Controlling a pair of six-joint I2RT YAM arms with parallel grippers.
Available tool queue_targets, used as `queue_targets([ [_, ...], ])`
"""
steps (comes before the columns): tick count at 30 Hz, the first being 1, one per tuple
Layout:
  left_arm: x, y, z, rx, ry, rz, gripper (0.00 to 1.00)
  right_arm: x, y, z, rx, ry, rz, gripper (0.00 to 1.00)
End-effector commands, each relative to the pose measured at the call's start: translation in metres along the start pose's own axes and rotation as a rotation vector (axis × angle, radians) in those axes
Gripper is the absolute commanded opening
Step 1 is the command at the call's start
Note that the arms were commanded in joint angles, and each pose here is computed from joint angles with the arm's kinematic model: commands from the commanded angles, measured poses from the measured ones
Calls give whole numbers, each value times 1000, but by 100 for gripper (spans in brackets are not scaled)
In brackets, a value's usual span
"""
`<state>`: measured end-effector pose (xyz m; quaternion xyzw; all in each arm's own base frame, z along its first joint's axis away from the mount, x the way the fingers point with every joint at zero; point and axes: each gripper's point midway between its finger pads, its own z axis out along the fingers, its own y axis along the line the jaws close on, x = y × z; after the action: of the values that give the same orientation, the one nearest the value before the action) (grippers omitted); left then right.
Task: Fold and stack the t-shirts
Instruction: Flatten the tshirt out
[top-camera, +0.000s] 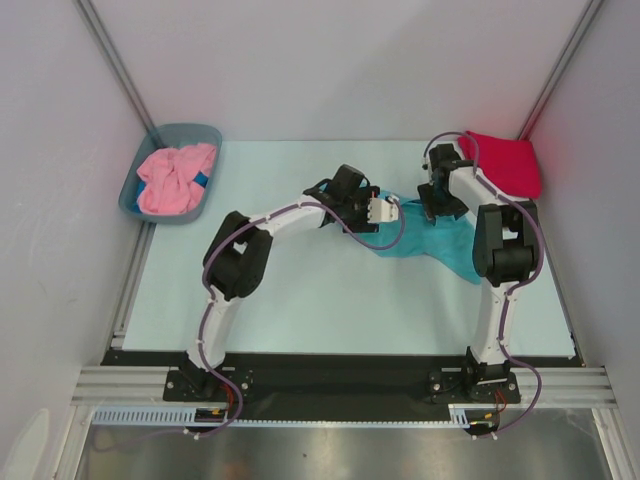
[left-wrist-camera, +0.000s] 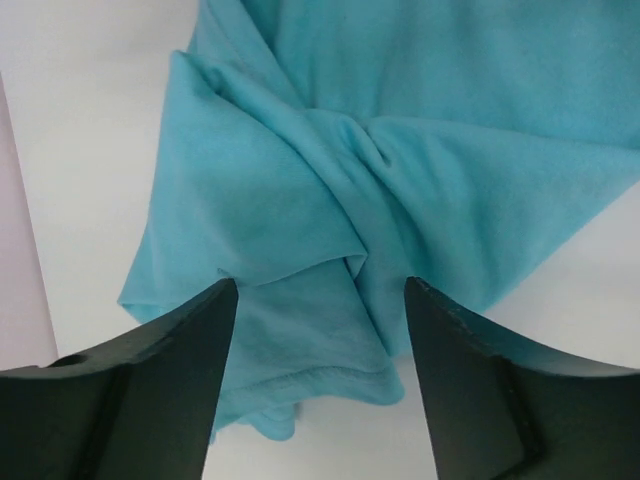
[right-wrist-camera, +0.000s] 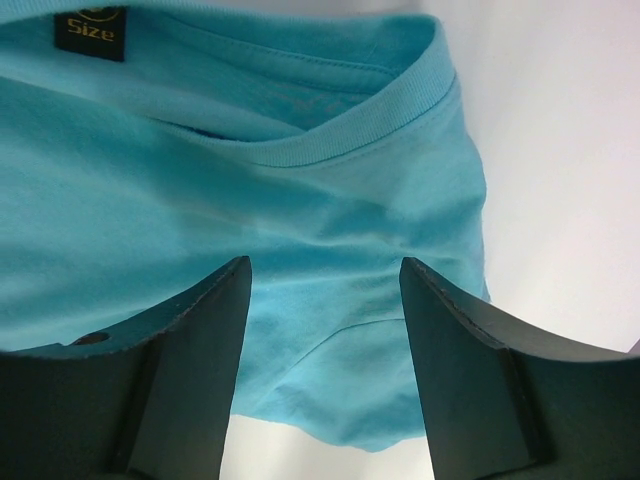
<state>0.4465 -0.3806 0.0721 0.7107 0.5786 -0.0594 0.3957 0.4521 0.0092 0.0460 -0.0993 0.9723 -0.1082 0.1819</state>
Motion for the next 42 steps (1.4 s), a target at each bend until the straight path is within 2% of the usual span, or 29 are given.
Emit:
queue_targets([
  [1, -11, -7, 7, 38, -52, 54, 71, -8, 5, -10, -14, -22, 3, 66],
  [3, -10, -9, 9, 48, -53, 54, 61, -7, 7, -10, -15, -19, -3, 66],
  [6, -8, -12, 11, 62, -50, 56, 34, -8, 10, -12, -19, -22, -7, 66],
  [7, -8, -12, 12, 60, -43, 57, 8, -8, 9, -12, -16, -22, -7, 66],
  [8, -9, -9, 11, 52, -38, 57, 0, -8, 10, -12, -16, -22, -9, 66],
  [15, -13, 4, -8, 32, 10, -7, 0, -2, 21, -7, -34, -2, -30, 66],
  [21, -36, 49, -63, -99, -6, -26, 0, 6, 30, 7, -37, 29, -62, 66],
  [24, -36, 56, -81, -127, -4, -18, 0, 7, 32, 15, -34, 41, -62, 66],
  [31, -20, 51, -85, -133, 58, -10, 0, 5, 39, 21, -45, 52, -64, 61],
  [35, -20, 51, -88, -138, 65, -11, 0, 4, 38, 22, -43, 57, -71, 46],
  [36, -19, 51, -89, -139, 67, -10, 0, 3, 38, 22, -40, 54, -71, 35],
  [42, -16, 59, -102, -162, 98, 14, 1, 1, 37, 22, -38, 51, -69, 4],
])
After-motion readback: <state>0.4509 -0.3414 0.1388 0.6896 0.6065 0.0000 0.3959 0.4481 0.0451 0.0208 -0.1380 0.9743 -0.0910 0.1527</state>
